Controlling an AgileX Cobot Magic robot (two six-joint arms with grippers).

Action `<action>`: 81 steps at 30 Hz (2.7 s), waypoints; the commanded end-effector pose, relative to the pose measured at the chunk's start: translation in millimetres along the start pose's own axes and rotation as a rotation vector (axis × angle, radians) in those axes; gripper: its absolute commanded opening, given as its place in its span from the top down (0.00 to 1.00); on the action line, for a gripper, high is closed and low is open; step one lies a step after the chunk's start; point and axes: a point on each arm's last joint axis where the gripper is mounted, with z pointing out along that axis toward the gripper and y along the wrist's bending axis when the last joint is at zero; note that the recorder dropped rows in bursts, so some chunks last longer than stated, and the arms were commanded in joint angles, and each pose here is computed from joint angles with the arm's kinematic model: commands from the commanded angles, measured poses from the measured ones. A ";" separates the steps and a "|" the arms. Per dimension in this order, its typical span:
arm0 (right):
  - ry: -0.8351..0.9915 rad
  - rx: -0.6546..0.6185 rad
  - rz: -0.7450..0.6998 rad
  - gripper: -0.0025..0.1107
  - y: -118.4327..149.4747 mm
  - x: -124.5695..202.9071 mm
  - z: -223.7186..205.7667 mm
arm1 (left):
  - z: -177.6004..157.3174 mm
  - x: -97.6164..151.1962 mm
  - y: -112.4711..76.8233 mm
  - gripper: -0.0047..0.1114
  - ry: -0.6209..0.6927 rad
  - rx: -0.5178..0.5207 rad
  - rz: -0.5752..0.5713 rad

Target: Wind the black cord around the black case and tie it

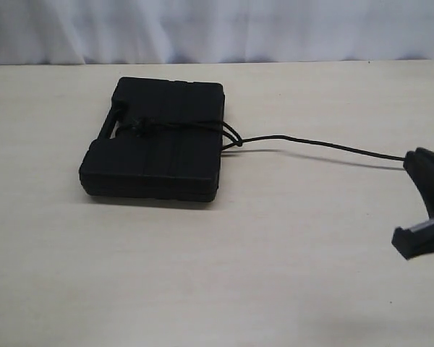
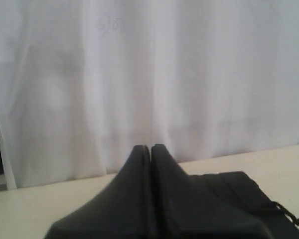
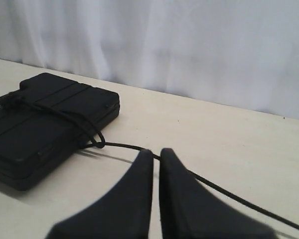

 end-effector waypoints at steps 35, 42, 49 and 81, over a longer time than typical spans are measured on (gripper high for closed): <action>-0.082 0.195 0.100 0.94 -7.9 25.5 -71.1 | -60.3 96.5 -2.6 0.96 0.240 0.065 0.053; 0.047 0.250 0.115 0.94 -10.0 37.3 -71.5 | -60.3 96.5 -2.6 0.96 0.240 0.064 0.055; -0.079 0.289 0.102 0.94 -13.0 26.0 -72.3 | -60.3 96.5 -2.6 0.96 0.240 0.064 0.055; 0.083 0.275 0.129 0.94 -11.0 40.7 -72.1 | -60.2 96.2 -2.2 0.96 0.237 0.062 0.067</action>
